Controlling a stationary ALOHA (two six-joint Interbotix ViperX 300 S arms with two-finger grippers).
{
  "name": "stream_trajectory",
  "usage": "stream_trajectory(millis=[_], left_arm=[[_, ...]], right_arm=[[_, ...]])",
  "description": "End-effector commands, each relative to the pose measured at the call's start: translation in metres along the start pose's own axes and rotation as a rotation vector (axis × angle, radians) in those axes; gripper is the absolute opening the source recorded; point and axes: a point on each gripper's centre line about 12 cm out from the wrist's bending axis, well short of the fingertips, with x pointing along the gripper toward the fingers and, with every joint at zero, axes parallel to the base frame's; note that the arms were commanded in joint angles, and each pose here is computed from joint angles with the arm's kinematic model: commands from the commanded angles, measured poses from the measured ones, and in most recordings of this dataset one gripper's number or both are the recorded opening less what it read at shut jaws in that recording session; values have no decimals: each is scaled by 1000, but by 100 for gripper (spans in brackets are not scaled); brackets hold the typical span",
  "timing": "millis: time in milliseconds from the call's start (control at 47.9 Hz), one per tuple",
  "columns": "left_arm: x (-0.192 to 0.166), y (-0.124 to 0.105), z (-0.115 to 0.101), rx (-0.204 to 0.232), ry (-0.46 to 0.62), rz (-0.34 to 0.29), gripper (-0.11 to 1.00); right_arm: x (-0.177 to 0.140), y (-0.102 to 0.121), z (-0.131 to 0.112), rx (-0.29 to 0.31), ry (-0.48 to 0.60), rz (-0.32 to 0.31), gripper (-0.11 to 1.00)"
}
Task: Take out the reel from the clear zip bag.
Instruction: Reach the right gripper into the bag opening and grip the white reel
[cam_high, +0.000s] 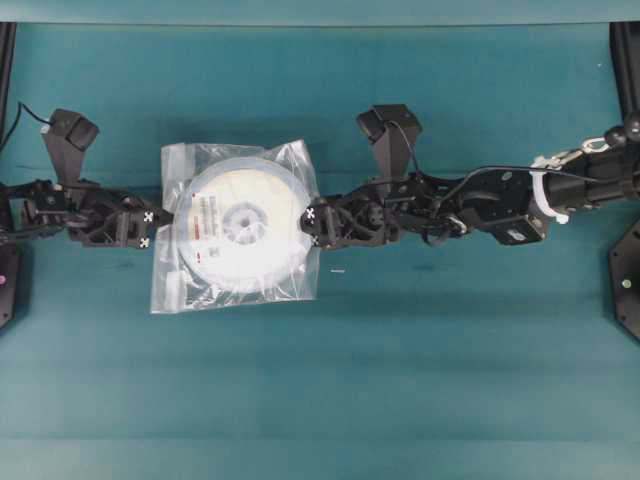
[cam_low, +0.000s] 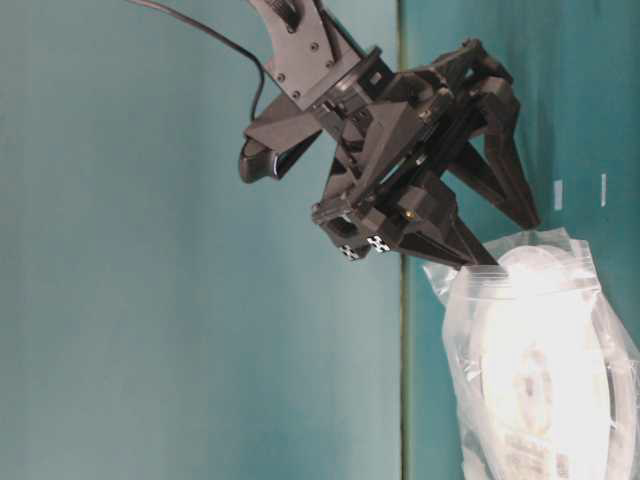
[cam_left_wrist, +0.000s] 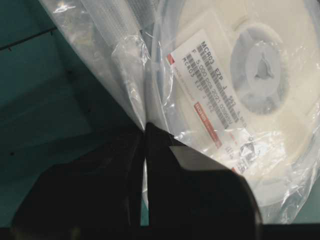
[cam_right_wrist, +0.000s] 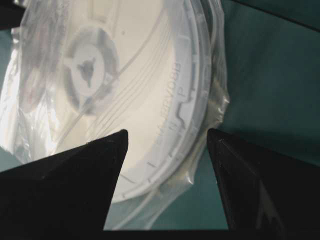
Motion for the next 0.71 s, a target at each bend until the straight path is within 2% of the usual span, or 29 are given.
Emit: stream_trajectory(millis=[0, 438, 689], left_arm=[[1, -2, 1, 6, -2, -8, -1], [2, -2, 1, 6, -1, -7, -1], [2, -2, 1, 6, -1, -7, -1]], right_arm=[[0, 12, 2, 6, -15, 34, 83], [5, 13, 3, 11, -24, 41, 83], [11, 22, 4, 9, -30, 58, 83]])
